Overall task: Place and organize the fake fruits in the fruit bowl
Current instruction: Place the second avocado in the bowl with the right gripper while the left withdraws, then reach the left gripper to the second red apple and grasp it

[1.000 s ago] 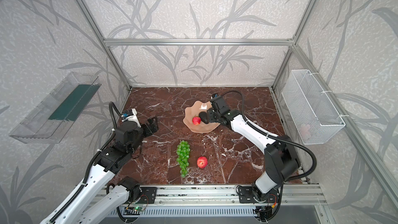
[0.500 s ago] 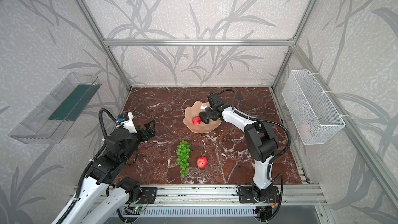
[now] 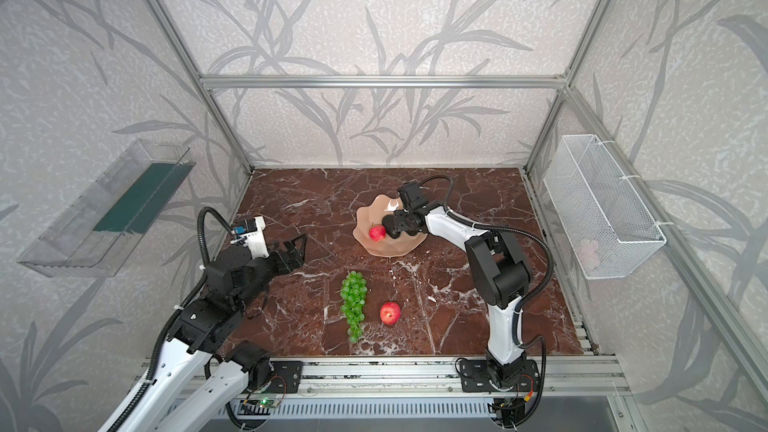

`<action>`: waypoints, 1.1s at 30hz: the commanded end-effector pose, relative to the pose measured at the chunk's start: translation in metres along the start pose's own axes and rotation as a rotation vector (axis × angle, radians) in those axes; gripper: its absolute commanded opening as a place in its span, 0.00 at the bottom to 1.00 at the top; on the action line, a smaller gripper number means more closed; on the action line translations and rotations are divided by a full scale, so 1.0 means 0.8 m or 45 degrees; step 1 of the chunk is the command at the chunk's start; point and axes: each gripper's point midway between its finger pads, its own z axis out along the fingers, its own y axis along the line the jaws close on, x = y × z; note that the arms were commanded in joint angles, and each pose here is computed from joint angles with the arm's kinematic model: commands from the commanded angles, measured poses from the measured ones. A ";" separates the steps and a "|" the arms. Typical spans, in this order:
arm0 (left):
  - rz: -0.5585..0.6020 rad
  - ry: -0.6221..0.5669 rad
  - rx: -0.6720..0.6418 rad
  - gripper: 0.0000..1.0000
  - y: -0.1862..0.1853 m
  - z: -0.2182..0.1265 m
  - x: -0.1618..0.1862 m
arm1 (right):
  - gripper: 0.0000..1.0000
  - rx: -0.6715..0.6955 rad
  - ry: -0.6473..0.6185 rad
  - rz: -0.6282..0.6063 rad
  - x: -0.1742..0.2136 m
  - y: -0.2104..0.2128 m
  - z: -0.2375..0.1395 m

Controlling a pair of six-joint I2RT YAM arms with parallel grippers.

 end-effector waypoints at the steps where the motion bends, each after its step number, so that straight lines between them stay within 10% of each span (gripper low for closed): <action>1: 0.037 0.039 0.100 0.91 -0.019 0.002 0.003 | 0.76 -0.047 -0.072 0.025 -0.031 0.010 -0.017; 17: 0.327 0.629 0.446 0.87 -0.126 0.031 0.147 | 0.97 -0.191 -0.397 0.131 -0.033 -0.021 -0.187; 33: 0.615 1.088 0.490 0.87 -0.206 0.026 0.305 | 1.00 -0.100 -0.391 0.210 0.039 -0.081 -0.216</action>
